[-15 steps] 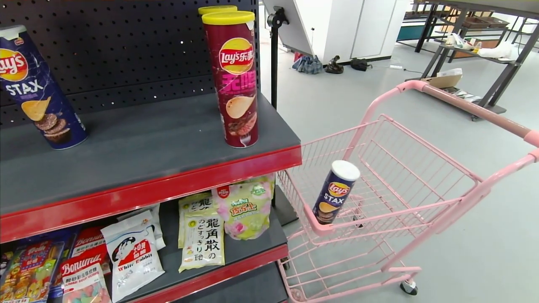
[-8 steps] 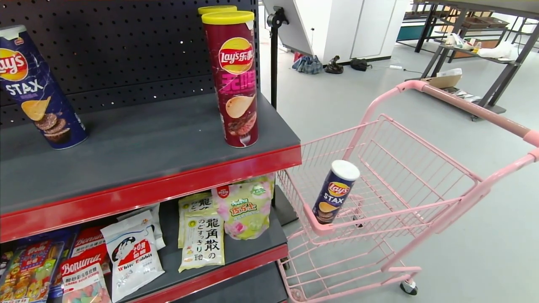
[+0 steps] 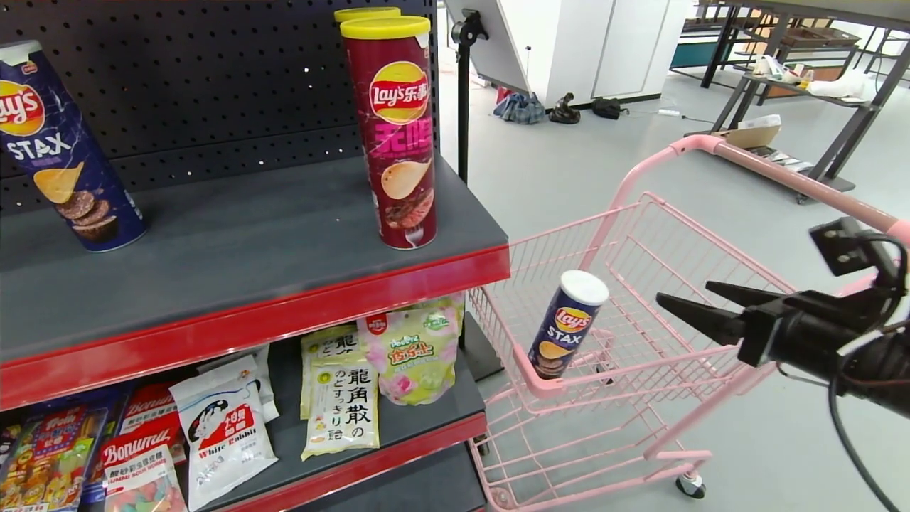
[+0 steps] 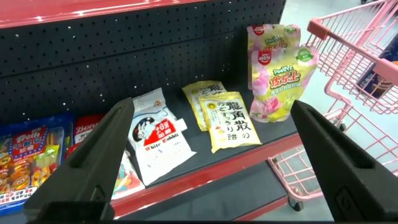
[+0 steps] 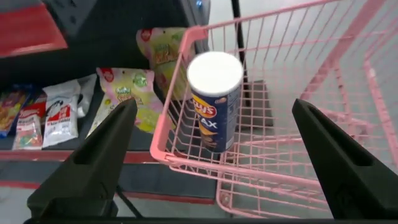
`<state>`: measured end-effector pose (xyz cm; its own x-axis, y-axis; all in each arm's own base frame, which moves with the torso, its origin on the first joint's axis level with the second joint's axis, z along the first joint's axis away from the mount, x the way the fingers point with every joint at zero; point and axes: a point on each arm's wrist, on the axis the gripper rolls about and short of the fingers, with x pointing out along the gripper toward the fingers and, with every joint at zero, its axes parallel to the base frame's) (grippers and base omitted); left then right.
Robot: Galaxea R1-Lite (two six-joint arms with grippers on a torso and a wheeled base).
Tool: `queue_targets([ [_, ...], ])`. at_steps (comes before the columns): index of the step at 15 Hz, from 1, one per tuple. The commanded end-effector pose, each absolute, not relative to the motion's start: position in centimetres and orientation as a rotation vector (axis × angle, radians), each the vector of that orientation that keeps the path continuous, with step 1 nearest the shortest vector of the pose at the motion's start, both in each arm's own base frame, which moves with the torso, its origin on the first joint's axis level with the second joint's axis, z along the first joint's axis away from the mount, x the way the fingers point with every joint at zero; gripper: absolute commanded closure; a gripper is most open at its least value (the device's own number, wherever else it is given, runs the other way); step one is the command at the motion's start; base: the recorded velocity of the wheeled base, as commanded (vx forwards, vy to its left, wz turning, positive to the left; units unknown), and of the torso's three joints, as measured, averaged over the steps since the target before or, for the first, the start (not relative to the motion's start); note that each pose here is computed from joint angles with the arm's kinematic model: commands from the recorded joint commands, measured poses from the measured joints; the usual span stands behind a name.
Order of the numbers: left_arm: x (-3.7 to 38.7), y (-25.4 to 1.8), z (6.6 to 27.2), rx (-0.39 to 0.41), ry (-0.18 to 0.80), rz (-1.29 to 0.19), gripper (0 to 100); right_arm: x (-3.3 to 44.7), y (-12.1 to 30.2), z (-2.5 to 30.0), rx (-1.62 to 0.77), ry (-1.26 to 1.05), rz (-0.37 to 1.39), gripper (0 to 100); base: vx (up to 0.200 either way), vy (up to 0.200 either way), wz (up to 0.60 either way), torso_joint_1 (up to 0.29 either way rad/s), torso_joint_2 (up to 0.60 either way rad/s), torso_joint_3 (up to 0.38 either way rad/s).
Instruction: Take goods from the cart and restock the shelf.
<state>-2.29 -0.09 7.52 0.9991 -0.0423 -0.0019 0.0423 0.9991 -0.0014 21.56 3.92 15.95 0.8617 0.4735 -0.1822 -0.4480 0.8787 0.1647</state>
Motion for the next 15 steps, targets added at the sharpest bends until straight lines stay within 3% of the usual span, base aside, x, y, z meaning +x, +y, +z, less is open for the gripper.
queue_targets([
  [1, -2.3, -0.1, 7.5, -0.002, 0.003, -0.041, 0, 24.9, 4.9, 11.6, 0.133, 0.371, 0.514, 0, 0.000, 0.000, 0.00, 0.000, 0.00, 0.000],
  [15, -2.3, -0.1, 7.5, -0.003, 0.003, -0.043, 0, 29.7, 6.9, 6.0, 0.109, 0.401, 0.661, 0, 0.000, 0.000, 0.00, 0.000, 0.00, 0.000],
])
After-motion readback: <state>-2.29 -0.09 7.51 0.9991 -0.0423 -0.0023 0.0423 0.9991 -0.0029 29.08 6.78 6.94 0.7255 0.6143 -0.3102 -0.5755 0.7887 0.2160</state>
